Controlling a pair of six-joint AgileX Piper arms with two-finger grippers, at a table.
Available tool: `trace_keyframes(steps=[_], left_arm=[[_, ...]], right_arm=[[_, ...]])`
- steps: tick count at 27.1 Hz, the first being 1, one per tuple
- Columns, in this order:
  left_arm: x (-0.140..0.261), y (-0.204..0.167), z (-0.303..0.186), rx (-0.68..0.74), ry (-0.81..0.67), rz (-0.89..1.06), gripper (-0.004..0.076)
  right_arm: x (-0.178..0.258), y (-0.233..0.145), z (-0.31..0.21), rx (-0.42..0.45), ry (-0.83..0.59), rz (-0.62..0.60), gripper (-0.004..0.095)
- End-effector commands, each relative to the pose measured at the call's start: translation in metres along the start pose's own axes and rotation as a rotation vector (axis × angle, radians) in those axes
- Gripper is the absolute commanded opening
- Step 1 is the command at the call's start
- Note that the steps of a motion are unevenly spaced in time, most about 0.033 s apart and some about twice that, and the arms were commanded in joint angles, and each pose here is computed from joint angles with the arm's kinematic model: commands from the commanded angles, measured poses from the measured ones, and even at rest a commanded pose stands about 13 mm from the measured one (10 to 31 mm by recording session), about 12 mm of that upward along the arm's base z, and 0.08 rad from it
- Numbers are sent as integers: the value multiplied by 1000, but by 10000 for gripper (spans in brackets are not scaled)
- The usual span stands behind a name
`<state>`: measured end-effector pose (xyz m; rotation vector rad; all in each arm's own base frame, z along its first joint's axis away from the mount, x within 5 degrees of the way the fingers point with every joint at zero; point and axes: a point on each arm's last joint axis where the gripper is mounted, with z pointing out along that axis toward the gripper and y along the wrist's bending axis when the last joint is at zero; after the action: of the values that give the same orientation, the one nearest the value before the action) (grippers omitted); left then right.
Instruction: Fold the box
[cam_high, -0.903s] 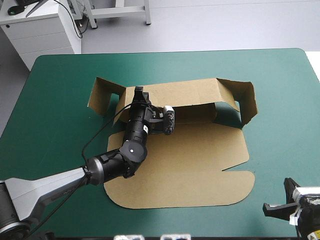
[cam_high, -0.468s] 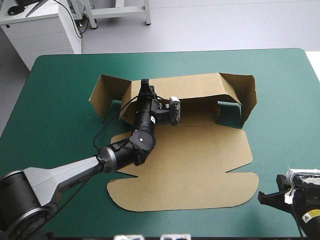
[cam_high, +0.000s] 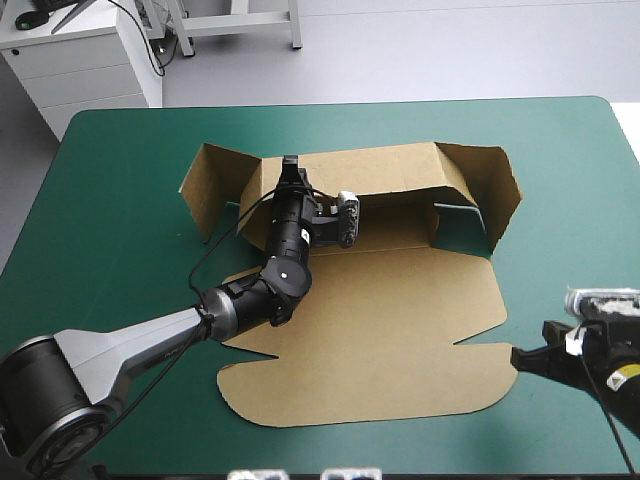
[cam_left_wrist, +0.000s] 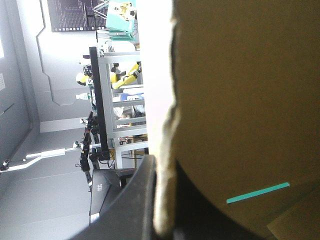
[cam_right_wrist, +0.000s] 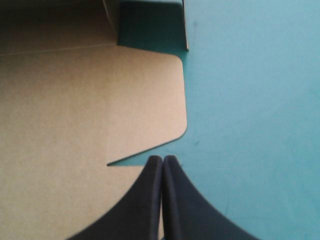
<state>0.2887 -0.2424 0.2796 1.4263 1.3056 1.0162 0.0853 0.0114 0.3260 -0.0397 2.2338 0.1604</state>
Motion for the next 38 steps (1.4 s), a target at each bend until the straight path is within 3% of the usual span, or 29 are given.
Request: trace_keyframes(steps=[1,13,22,32,38], left_arm=[[3,26,-8,-111,-9,8,-8],[3,26,-8,-111,-9,8,-8],[3,26,-8,-111,-9,8,-8],[3,26,-8,-111,-9,8,-8],[2,25,-8,-109,-10,7,-8]], right_arm=[[-48,2,1,-18,-67,-39,-18],[-167,-3,55,-34,-92,-83,-19],[-228,-8,106,-55,-108,-76,-19],[-266,-19,182,-62,-215,-44,-19],[-249,-23,235,-110,-92,-5,-19]])
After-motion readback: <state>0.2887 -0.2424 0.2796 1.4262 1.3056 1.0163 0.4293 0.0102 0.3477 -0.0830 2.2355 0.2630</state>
